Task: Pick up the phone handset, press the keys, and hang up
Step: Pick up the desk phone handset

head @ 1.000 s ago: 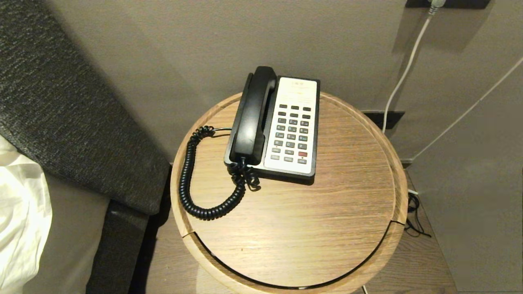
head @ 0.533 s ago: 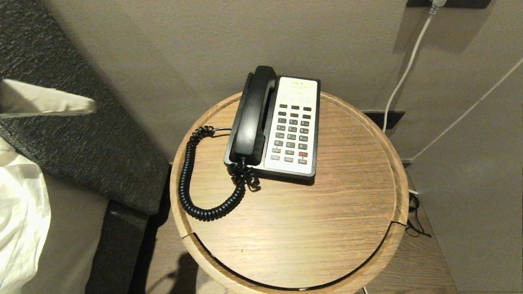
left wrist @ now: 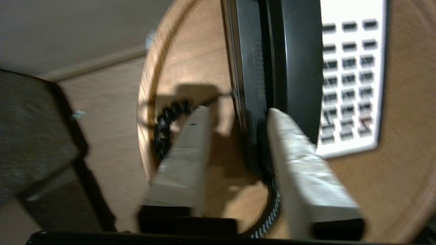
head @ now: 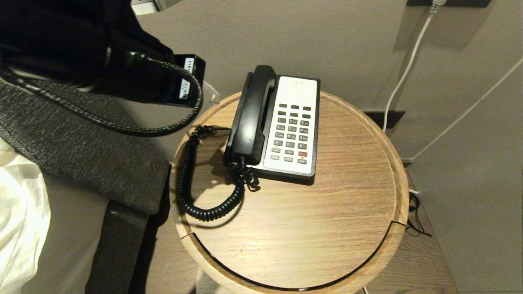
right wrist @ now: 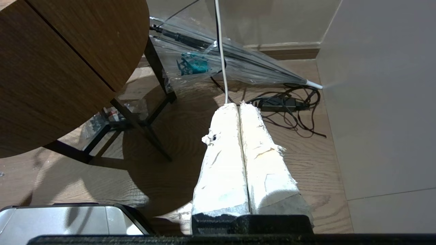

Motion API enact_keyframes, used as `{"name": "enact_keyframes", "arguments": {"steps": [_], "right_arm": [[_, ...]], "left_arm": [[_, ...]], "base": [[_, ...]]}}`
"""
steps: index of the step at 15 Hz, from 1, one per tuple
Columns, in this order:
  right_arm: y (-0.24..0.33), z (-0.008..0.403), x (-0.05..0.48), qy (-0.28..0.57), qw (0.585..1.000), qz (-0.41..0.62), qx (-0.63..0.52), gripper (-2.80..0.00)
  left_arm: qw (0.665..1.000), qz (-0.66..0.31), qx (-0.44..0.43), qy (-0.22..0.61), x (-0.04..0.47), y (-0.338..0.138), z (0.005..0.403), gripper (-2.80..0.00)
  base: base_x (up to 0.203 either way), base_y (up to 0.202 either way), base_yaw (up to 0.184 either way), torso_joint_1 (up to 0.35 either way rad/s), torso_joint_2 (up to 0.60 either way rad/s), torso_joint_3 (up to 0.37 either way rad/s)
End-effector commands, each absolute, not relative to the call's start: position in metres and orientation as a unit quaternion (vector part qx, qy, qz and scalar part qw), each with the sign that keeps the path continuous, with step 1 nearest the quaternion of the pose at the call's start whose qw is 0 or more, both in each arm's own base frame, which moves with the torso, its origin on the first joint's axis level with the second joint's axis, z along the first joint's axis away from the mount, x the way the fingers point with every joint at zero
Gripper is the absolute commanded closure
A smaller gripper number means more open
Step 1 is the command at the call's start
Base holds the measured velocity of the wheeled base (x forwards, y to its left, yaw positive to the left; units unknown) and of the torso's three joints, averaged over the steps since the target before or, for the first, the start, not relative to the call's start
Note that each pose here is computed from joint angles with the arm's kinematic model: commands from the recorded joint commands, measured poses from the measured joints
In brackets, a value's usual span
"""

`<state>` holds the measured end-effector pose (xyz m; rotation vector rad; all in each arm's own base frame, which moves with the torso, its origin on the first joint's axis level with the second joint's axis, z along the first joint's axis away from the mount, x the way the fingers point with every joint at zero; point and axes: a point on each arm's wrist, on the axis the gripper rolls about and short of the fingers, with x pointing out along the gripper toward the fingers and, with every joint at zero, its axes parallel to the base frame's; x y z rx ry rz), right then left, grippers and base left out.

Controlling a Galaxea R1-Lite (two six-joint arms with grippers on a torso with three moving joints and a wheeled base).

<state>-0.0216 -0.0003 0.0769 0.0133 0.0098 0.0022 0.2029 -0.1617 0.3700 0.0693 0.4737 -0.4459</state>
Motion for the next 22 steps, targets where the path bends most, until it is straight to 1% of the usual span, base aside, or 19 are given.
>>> {"name": "enact_keyframes", "arguments": {"steps": [1, 7, 12, 15, 17, 19, 22], "right_arm": [[0.000, 0.077, -0.022, 0.005, 1.000, 0.002, 0.007, 0.00], [0.000, 0.077, -0.022, 0.005, 1.000, 0.002, 0.007, 0.00], [0.000, 0.077, -0.022, 0.005, 1.000, 0.002, 0.007, 0.00], [0.000, 0.077, -0.022, 0.005, 1.000, 0.002, 0.007, 0.00], [0.000, 0.077, -0.022, 0.005, 1.000, 0.002, 0.007, 0.00], [0.000, 0.077, -0.022, 0.005, 1.000, 0.002, 0.007, 0.00], [0.000, 0.077, -0.022, 0.005, 1.000, 0.002, 0.007, 0.00]], "left_arm": [[0.950, -0.195, 0.062, 0.235, 0.208, -0.186, 0.360, -2.80], [0.959, -0.149, 0.110, 0.216, 0.200, -0.217, 0.350, -2.80], [0.968, -0.168, 0.072, 0.171, 0.204, -0.234, 0.356, -2.80], [0.966, -0.163, 0.079, 0.183, 0.209, -0.240, 0.348, -2.80], [0.962, -0.158, 0.084, 0.205, 0.209, -0.240, 0.342, -2.80], [0.961, -0.146, 0.073, 0.221, 0.214, -0.240, 0.336, -2.80], [0.963, -0.136, 0.066, 0.225, 0.220, -0.235, 0.335, -2.80]], "base": [[0.000, 0.000, 0.000, 0.000, 0.00, 0.000], [0.000, 0.000, 0.000, 0.000, 0.00, 0.000], [0.000, 0.000, 0.000, 0.000, 0.00, 0.000], [0.000, 0.000, 0.000, 0.000, 0.00, 0.000], [0.000, 0.000, 0.000, 0.000, 0.00, 0.000], [0.000, 0.000, 0.000, 0.000, 0.00, 0.000], [0.000, 0.000, 0.000, 0.000, 0.00, 0.000]]}}
